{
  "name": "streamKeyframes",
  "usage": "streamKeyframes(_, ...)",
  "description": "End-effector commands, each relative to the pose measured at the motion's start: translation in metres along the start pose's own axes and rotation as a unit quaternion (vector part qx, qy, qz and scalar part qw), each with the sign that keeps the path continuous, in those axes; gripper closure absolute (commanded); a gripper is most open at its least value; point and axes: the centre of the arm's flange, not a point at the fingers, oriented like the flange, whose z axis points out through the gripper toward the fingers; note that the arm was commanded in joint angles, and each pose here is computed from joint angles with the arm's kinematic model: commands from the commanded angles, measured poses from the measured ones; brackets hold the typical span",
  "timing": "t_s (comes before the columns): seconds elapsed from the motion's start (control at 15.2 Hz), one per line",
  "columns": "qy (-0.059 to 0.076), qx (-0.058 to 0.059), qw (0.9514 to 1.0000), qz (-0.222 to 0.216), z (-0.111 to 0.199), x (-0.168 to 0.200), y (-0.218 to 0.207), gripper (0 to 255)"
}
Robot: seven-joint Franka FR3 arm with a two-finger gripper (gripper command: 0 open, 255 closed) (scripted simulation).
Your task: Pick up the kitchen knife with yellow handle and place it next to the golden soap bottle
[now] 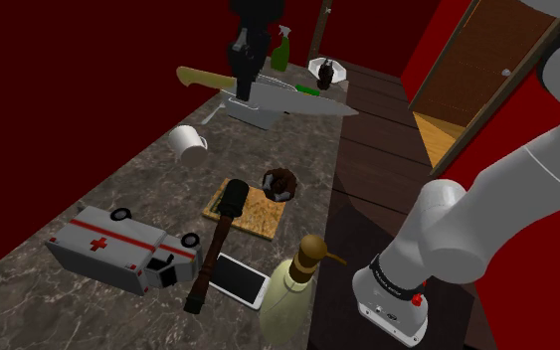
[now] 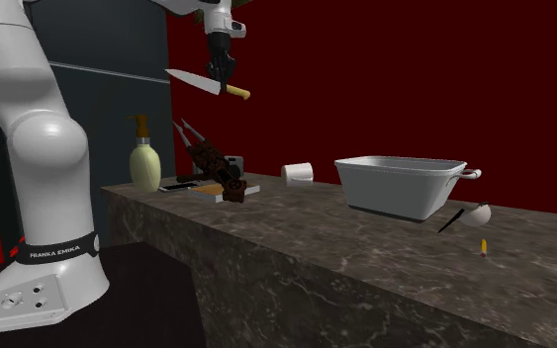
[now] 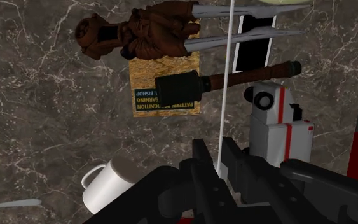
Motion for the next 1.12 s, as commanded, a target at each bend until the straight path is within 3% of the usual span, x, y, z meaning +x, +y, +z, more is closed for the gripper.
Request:
streamKeyframes(0.0,0.0,0.0,1.0,0.001,0.001,-0.005,-0.024,255)
streamKeyframes(1.06,0.0,0.0,1.0,0.001,-0.001,-0.067,-0.226,255)
